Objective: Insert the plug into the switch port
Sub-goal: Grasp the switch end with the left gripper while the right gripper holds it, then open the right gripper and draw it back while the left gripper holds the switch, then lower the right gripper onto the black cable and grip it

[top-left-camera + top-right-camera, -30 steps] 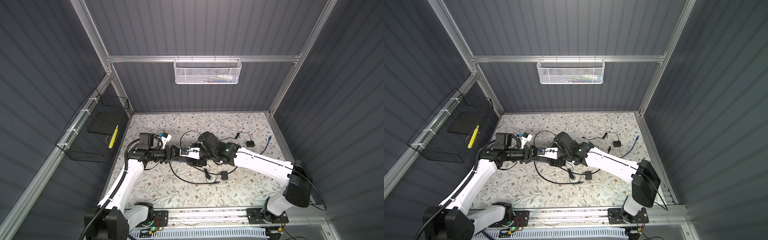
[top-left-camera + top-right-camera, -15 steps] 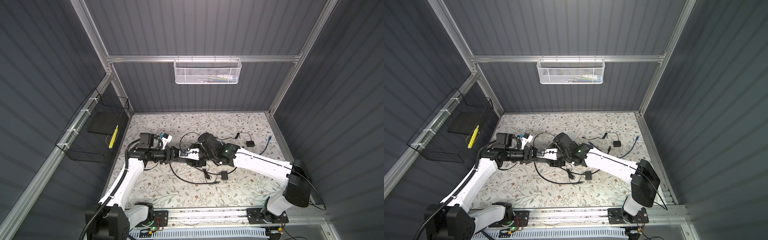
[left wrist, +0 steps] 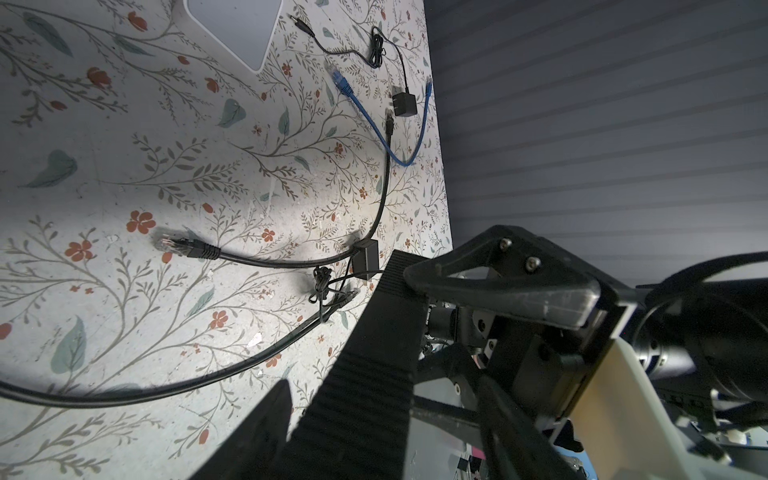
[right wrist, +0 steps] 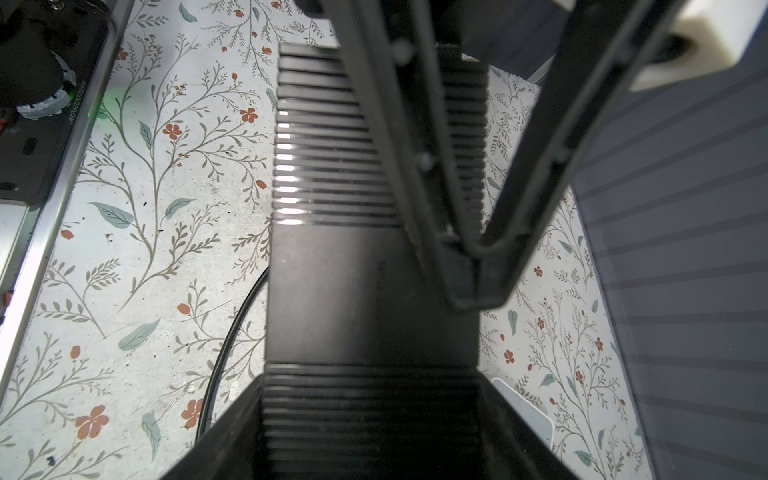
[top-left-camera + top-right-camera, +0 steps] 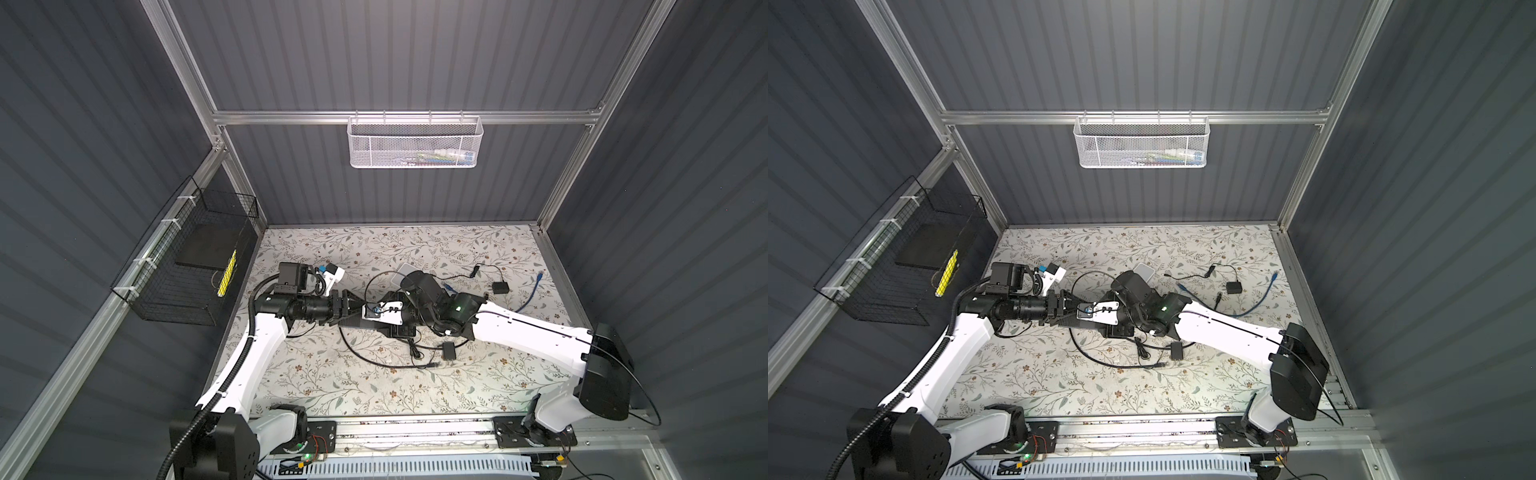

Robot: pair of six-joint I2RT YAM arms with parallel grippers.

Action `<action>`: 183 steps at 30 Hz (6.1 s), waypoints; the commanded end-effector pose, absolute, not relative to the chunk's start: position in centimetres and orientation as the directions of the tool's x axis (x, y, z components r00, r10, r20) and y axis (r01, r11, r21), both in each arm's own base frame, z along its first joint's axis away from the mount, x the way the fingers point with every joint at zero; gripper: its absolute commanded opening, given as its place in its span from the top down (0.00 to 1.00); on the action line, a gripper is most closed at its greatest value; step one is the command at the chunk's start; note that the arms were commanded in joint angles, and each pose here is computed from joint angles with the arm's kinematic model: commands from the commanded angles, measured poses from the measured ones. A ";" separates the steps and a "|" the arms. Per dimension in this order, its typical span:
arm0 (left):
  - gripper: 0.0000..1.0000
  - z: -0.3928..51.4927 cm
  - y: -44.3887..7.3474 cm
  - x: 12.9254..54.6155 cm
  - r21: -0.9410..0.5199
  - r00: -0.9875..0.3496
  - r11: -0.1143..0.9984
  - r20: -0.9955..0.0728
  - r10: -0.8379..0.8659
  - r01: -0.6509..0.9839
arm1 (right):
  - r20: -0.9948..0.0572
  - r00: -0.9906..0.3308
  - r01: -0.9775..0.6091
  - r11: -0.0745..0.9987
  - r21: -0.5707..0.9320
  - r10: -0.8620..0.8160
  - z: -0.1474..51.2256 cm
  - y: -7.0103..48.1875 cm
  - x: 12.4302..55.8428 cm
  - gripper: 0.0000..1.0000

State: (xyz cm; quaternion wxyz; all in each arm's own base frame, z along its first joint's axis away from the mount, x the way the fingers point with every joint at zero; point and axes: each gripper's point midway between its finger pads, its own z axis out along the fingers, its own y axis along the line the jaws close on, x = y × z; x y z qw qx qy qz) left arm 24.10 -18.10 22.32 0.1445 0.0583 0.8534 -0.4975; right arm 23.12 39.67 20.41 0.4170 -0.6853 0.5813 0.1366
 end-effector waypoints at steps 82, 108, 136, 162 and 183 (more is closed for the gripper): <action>1.00 20.5 -16.8 30.1 -0.781 -0.933 0.612 -0.302 -0.195 0.124 | -0.839 -0.003 -0.807 0.497 -0.320 -0.544 24.8 32.2 25.2 0.17; 1.00 26.1 -14.7 39.6 -0.825 -0.799 0.565 -0.354 -0.487 0.021 | -0.768 -0.401 -0.821 0.568 0.059 -0.500 13.3 41.3 24.6 0.30; 1.00 23.6 -8.7 43.8 -0.726 -0.704 0.682 -0.441 -0.556 -0.084 | -0.770 -0.492 -0.788 0.583 0.196 -0.406 6.4 57.5 28.7 0.27; 1.00 25.7 -8.9 39.9 -0.781 -0.690 0.624 -0.439 -0.575 -0.023 | -0.736 -0.206 -0.977 0.173 0.122 -0.645 6.9 53.8 17.7 0.25; 1.00 26.1 -8.7 39.9 -0.774 -0.685 0.633 -0.447 -0.576 -0.028 | -0.687 -0.222 -0.975 0.174 0.139 -0.692 2.3 57.2 18.3 0.43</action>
